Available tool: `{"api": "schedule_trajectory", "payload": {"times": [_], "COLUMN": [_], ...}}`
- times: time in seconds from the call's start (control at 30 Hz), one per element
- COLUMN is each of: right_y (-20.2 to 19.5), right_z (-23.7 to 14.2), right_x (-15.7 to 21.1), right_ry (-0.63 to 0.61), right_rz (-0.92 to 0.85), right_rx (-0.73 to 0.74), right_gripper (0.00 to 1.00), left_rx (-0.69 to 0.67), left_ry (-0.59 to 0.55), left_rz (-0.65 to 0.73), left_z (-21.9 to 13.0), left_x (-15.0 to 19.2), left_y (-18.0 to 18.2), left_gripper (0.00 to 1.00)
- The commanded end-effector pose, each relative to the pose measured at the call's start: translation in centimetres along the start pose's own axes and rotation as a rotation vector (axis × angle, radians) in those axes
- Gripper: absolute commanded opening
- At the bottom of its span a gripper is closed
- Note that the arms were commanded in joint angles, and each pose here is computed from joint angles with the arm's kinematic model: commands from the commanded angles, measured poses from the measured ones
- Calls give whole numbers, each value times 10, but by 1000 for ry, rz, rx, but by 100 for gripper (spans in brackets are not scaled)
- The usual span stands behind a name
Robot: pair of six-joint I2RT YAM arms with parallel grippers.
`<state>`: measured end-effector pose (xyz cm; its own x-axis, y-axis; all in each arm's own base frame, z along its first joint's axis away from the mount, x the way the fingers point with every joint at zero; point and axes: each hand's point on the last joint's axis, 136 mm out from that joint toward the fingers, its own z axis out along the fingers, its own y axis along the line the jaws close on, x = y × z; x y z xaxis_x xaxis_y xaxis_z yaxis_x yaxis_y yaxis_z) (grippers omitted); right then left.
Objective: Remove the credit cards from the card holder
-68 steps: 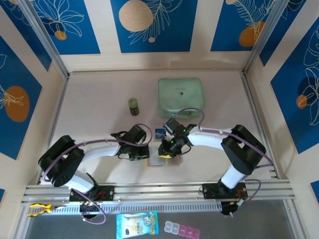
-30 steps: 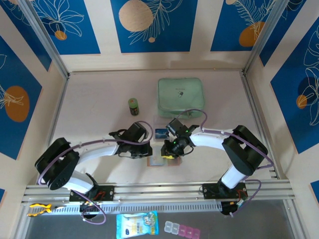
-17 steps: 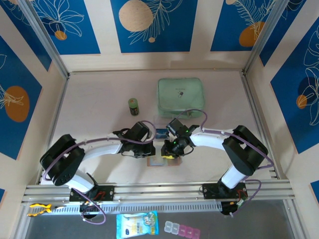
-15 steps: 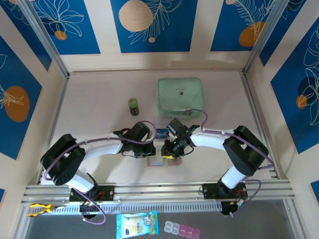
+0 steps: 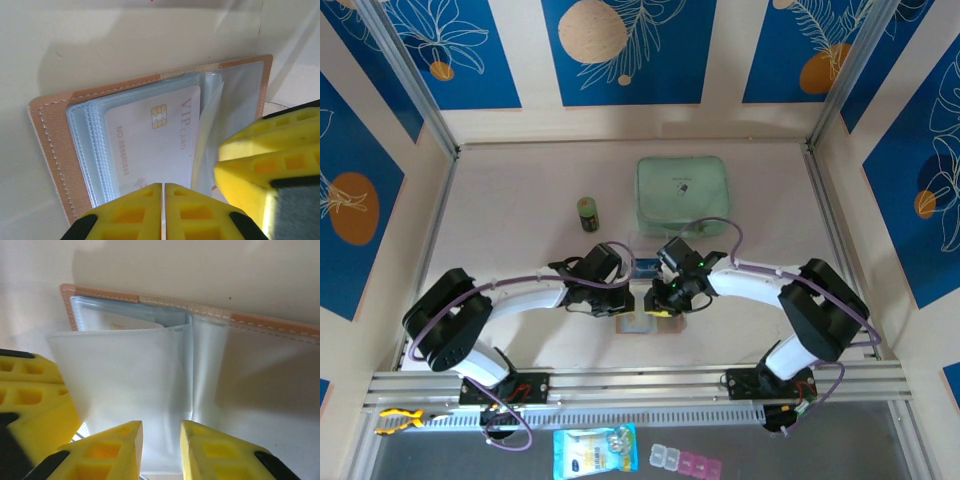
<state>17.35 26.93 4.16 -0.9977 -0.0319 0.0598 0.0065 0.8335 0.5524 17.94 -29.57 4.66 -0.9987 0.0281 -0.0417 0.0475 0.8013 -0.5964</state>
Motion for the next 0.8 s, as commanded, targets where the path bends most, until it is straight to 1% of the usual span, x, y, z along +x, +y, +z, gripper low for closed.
{"api": "schedule_trajectory", "payload": {"times": [0.0,0.37,0.67,0.77], "right_y": [-6,-21,-35,-36], "right_z": [-13,-56,-83,-88], "right_x": [3,0,2,4], "right_ry": [-23,-126,-192,-203], "right_rz": [5,32,65,67], "right_rx": [12,-9,-31,-40], "right_gripper": [28,30,31,32], "left_rx": [55,81,77,68], "left_ry": [-6,1,52,72], "left_rz": [15,52,85,84], "left_z": [-7,-8,17,29], "left_x": [-5,-11,-10,-10], "left_y": [-23,-54,-76,-77], "left_gripper": [10,10,11,12]}}
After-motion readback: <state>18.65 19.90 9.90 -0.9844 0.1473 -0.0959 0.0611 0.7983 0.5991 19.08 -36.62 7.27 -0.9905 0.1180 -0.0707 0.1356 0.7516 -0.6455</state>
